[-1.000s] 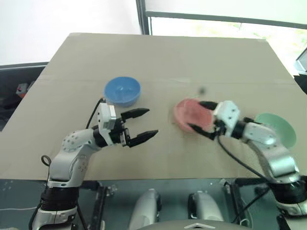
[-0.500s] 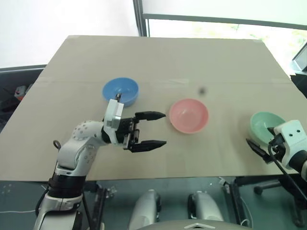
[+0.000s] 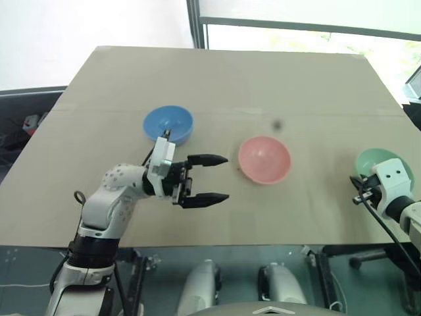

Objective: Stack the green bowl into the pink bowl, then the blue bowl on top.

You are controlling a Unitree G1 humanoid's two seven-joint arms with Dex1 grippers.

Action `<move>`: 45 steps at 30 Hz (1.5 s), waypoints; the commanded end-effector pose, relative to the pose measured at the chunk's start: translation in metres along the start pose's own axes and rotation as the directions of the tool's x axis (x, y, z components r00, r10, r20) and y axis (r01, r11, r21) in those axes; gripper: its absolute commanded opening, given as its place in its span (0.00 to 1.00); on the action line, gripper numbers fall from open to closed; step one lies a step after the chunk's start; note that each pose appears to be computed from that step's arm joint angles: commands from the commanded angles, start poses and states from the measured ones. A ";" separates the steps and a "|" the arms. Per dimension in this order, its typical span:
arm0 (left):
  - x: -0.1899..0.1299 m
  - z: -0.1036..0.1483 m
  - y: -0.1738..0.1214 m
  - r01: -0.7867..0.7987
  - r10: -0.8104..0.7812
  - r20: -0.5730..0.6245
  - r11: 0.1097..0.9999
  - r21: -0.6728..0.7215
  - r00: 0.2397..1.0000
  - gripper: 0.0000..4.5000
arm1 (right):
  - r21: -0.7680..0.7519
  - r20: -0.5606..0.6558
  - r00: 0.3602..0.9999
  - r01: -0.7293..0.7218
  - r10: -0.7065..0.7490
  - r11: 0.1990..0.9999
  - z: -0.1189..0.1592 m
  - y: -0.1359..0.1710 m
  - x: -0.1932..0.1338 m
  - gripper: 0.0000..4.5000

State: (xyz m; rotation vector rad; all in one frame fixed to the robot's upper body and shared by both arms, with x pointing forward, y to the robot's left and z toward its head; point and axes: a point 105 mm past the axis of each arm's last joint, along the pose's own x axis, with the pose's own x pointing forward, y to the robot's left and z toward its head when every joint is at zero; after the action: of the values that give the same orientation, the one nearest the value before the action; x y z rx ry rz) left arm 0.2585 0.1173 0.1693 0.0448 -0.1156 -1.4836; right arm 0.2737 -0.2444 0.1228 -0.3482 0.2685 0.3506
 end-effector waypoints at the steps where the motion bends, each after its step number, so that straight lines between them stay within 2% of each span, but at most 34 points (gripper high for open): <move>1: -0.005 0.007 0.005 -0.086 0.085 0.022 0.996 0.039 0.996 1.00 | -0.138 0.341 0.871 -0.327 0.355 0.935 0.093 0.076 -0.006 0.01; 6: -0.014 -0.004 0.031 -0.330 0.330 -0.001 0.944 -0.006 0.944 1.00 | -0.217 0.428 0.707 -0.523 0.562 0.824 0.124 0.130 0.006 0.01; 9: -0.021 -0.006 0.045 -0.440 0.441 -0.019 0.897 0.048 0.897 1.00 | -0.270 0.365 0.640 -0.621 0.676 0.735 0.124 0.151 0.026 0.01; 13: -0.026 0.002 0.056 -0.516 0.519 -0.006 0.851 0.092 0.855 1.00 | -0.286 0.328 0.659 -0.613 0.677 0.736 0.121 0.148 0.055 0.28; 15: -0.030 0.008 0.059 -0.552 0.555 0.006 0.825 0.122 0.832 1.00 | -0.305 0.310 0.667 -0.606 0.678 0.735 0.118 0.144 0.059 0.46; 16: -0.033 0.011 0.061 -0.578 0.584 0.007 0.802 0.150 0.812 1.00 | -0.311 0.311 0.668 -0.600 0.676 0.737 0.118 0.142 0.058 0.59; 17: -0.037 0.012 0.065 -0.623 0.634 -0.004 0.760 0.185 0.773 1.00 | -0.324 0.319 0.682 -0.574 0.658 0.752 0.120 0.139 0.057 0.63; 19: -0.045 0.014 0.074 -0.703 0.729 -0.032 0.669 0.242 0.684 1.00 | -0.355 0.313 0.695 -0.547 0.647 0.759 0.120 0.134 0.052 0.82; 21: -0.049 0.018 0.081 -0.759 0.793 -0.054 0.598 0.258 0.607 1.00 | -0.345 0.359 0.684 -0.535 0.635 0.771 0.128 0.129 0.041 0.99; 23: -0.052 0.018 0.088 -0.783 0.837 -0.111 0.541 0.306 0.536 1.00 | -0.341 0.397 0.676 -0.519 0.621 0.783 0.134 0.125 0.031 0.99; 27: -0.049 0.002 0.105 -0.687 0.833 -0.310 0.553 0.471 0.459 1.00 | -0.321 0.454 0.673 -0.487 0.583 0.812 0.142 0.121 0.024 0.99; 30: -0.052 -0.006 0.117 -0.660 0.838 -0.379 0.544 0.518 0.394 1.00 | -0.323 0.462 0.675 -0.475 0.575 0.818 0.145 0.122 0.025 0.99; 32: -0.055 -0.013 0.124 -0.616 0.828 -0.430 0.557 0.557 0.360 0.88 | -0.326 0.468 0.673 -0.471 0.573 0.820 0.147 0.123 0.026 1.00; 33: -0.055 -0.016 0.126 -0.597 0.823 -0.444 0.564 0.570 0.354 0.86 | -0.326 0.472 0.671 -0.470 0.572 0.820 0.148 0.123 0.026 1.00; 34: -0.055 -0.017 0.128 -0.574 0.818 -0.454 0.573 0.585 0.355 0.71 | -0.325 0.474 0.670 -0.470 0.572 0.820 0.148 0.124 0.026 1.00; 35: -0.054 -0.019 0.131 -0.561 0.815 -0.461 0.578 0.593 0.351 0.67 | -0.329 0.474 0.669 -0.469 0.573 0.820 0.149 0.124 0.026 1.00; 37: -0.054 -0.021 0.135 -0.541 0.809 -0.473 0.586 0.604 0.348 0.46 | -0.335 0.476 0.662 -0.472 0.579 0.816 0.149 0.126 0.023 1.00; 38: -0.054 -0.022 0.137 -0.538 0.808 -0.478 0.588 0.604 0.346 0.39 | -0.335 0.479 0.661 -0.471 0.578 0.816 0.149 0.125 0.022 1.00; 40: -0.054 -0.022 0.138 -0.530 0.803 -0.482 0.594 0.605 0.350 0.16 | -0.334 0.482 0.659 -0.471 0.577 0.816 0.148 0.124 0.019 1.00; 41: -0.053 -0.021 0.139 -0.528 0.802 -0.482 0.596 0.605 0.353 0.10 | -0.332 0.484 0.658 -0.471 0.577 0.817 0.147 0.124 0.017 1.00; 42: -0.053 -0.020 0.140 -0.527 0.801 -0.479 0.597 0.604 0.358 0.04 | -0.331 0.487 0.658 -0.470 0.575 0.818 0.147 0.123 0.016 1.00; 44: -0.050 -0.017 0.140 -0.530 0.799 -0.469 0.601 0.599 0.375 0.04 | -0.328 0.491 0.658 -0.467 0.571 0.821 0.146 0.121 0.014 1.00; 45: -0.044 -0.010 0.138 -0.530 0.787 -0.450 0.617 0.581 0.422 0.04 | -0.321 0.497 0.662 -0.461 0.562 0.827 0.146 0.118 0.012 1.00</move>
State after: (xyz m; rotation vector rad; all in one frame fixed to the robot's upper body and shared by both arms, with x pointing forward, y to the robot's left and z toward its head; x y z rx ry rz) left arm 0.3918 0.1852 0.1431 0.7733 0.3010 -0.4738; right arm 0.2754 -0.0771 0.2001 -0.2966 -0.2014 1.0469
